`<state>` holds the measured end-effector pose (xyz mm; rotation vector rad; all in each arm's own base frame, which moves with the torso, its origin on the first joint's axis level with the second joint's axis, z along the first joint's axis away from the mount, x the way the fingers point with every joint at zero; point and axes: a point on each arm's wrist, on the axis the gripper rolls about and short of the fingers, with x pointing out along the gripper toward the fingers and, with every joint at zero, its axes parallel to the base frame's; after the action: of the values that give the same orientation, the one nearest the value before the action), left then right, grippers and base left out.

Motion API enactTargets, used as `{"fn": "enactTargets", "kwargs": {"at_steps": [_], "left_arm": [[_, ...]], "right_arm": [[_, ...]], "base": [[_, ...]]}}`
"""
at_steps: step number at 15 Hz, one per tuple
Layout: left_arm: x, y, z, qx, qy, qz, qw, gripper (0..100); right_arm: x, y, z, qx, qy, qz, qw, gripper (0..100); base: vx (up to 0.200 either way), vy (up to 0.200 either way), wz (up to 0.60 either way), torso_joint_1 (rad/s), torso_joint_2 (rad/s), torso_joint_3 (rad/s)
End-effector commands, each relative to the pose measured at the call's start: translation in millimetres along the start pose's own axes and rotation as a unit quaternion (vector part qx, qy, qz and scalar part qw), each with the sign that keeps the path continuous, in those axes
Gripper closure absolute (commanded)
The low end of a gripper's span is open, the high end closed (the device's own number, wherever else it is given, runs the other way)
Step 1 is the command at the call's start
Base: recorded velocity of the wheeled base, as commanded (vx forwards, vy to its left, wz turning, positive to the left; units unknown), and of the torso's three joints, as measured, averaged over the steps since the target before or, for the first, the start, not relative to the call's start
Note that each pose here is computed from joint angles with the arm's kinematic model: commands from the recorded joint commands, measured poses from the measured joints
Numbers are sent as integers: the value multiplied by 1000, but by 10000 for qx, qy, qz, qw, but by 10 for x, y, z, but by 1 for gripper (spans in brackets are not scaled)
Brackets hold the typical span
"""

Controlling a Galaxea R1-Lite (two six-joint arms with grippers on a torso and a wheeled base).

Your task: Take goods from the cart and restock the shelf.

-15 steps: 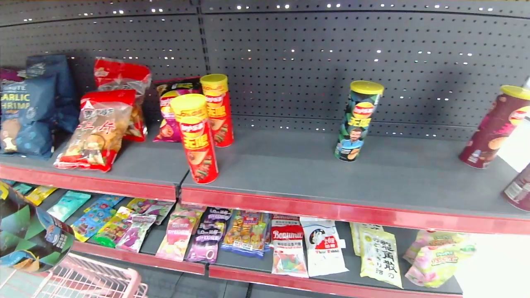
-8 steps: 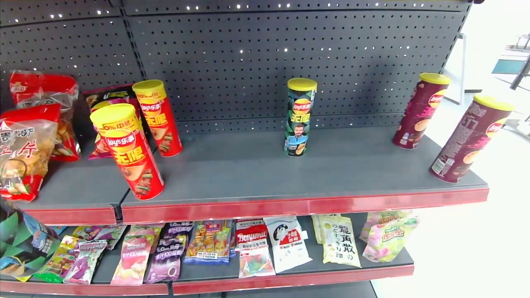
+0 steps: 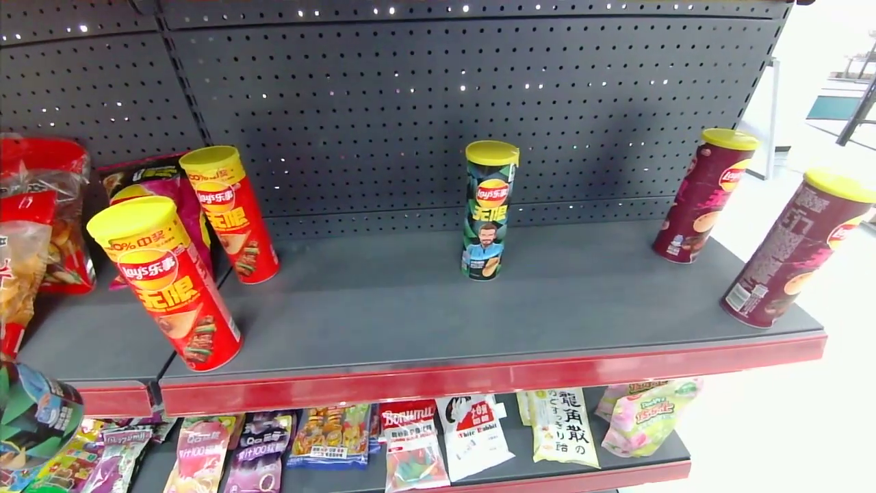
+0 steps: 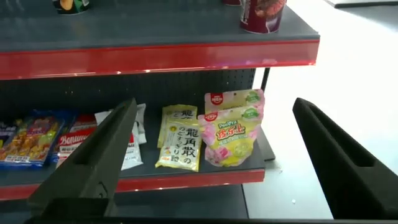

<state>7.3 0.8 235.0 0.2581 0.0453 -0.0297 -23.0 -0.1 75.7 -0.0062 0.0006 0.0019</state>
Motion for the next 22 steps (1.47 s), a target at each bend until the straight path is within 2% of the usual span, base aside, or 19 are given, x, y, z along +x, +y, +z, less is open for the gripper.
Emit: {"fn": "enactTargets", "kwargs": {"at_steps": [1,2,3,4,5,6,7,8,9,10,11,12,14,15,17,22], "left_arm": [[-204,-26,-147,-9,-291,31,9996,100],[-268,-36,-201,-13,-350,47,9994,100],[-320,-44,-244,-9,-291,31,9996,100],[-361,-51,-280,-7,-270,18,9996,100],[-399,-83,-400,-22,-214,-132,9997,100],[-402,-109,-475,-23,-280,-447,9986,100],[-440,-130,-550,31,-442,-815,9957,100],[-441,-136,-560,45,-430,-794,9959,100],[-423,-141,-570,-38,-379,-841,9957,100],[-412,-139,-564,-113,-361,-862,9956,100],[-412,-139,-564,-113,-361,-862,9956,100],[-401,-143,-572,-549,-287,-853,9944,100],[-425,-143,-591,-566,-337,-797,9946,100],[-427,-142,-594,-566,-333,-774,9948,100],[-426,-134,-599,-571,-297,-555,9964,100],[-443,-123,-599,-570,-306,-366,9972,100]], "right_arm": [[-1,0,4,-46,-3,6,10000,0],[-2,3,11,-169,-28,74,9998,0],[-26,10,310,-174,-219,369,9989,0],[38,14,629,-157,-122,525,9984,0],[232,31,1217,-57,-68,993,9950,0],[315,50,1358,-137,-32,1457,9892,0],[553,85,1485,-420,254,1911,9803,0],[766,108,1609,-487,453,1993,9777,0],[1003,162,1739,-481,601,2217,9721,0],[1111,211,1792,-482,638,2405,9674,0],[1111,211,1792,-482,638,2405,9674,0],[1676,524,1839,-465,757,2985,9503,0],[2262,777,1757,-493,572,3046,9495,0],[2371,827,1743,-494,564,3068,9488,0],[2711,1087,1708,-516,673,3289,9406,0],[3187,1337,1527,-528,891,3204,9416,0]], "base": [[0,0,0,0,0,0],[0,0,0,0,0,0],[0,0,0,0,0,0],[0,0,0,0,0,0],[0,0,0,0,0,0],[0,0,0,0,0,0],[0,0,0,0,0,0],[0,0,0,0,0,0],[0,0,0,0,0,0],[0,0,0,0,0,0],[0,0,0,0,0,0],[0,0,0,0,0,0],[0,0,0,0,0,0],[0,0,0,0,0,0],[0,0,0,0,0,0],[0,0,0,0,0,0]]}}
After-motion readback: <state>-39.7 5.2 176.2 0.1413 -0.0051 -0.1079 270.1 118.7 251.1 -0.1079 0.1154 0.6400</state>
